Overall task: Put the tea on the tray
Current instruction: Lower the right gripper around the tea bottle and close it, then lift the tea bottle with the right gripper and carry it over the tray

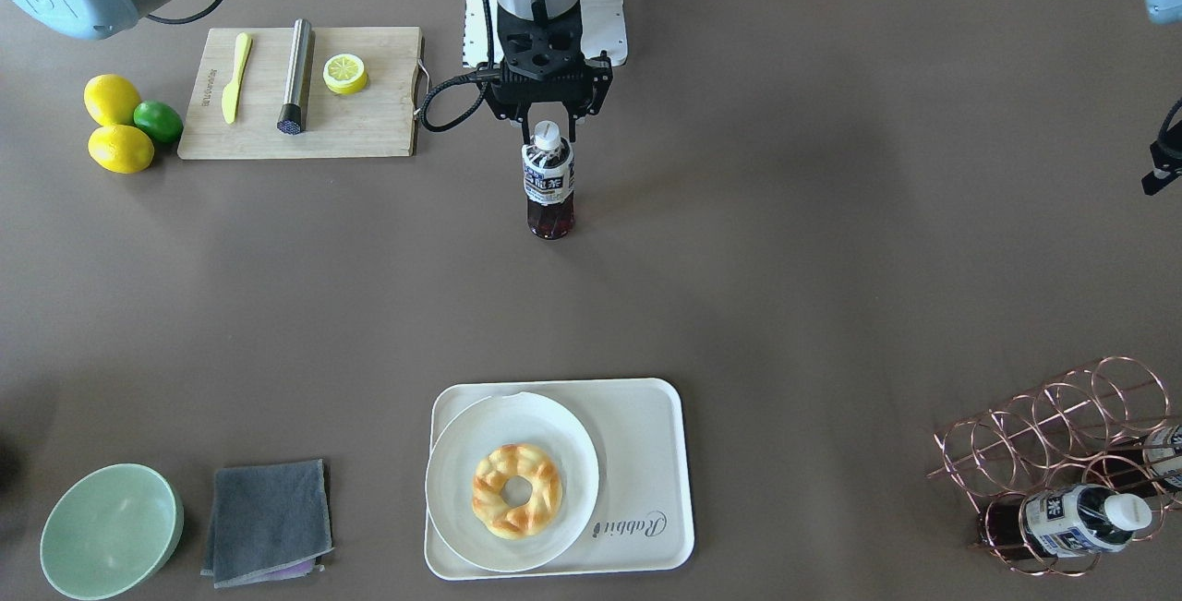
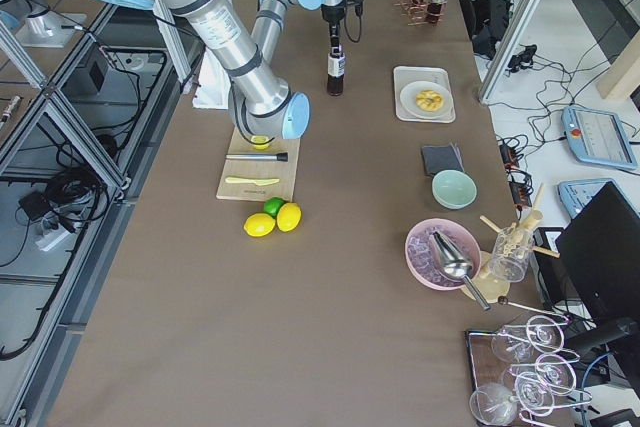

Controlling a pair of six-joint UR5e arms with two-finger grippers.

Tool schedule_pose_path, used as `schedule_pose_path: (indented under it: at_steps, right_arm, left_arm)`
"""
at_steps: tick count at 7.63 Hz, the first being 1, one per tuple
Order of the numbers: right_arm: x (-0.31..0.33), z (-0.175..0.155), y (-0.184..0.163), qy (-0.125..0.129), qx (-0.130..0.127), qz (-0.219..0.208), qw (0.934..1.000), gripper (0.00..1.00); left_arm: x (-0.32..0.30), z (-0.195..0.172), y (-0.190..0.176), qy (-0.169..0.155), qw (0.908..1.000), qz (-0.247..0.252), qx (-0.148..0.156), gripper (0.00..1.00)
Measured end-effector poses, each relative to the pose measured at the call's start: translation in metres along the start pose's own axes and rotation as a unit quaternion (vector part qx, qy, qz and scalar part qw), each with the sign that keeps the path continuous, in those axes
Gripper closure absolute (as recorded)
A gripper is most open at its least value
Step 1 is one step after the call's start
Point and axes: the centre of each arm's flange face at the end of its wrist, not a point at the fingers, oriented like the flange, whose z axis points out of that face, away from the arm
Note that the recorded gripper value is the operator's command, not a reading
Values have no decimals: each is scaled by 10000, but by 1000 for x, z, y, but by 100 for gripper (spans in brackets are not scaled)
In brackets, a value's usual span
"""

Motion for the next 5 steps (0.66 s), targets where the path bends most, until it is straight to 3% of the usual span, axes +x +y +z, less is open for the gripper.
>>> schedule_pose_path:
  at_steps: [3, 4, 5]
  right_arm:
    - [4, -1, -6, 24, 38, 28, 10000, 49]
    - [2, 2, -3, 32, 21, 15, 10000, 68]
    - [0, 3, 0, 25, 6, 5, 10000, 98]
  left_arm:
    - [-1, 1, 3, -1, 10000, -7, -13, 13]
    - [-1, 1, 3, -1, 10000, -9, -14, 13]
    - [-1, 1, 3, -1, 10000, -9, -14, 13]
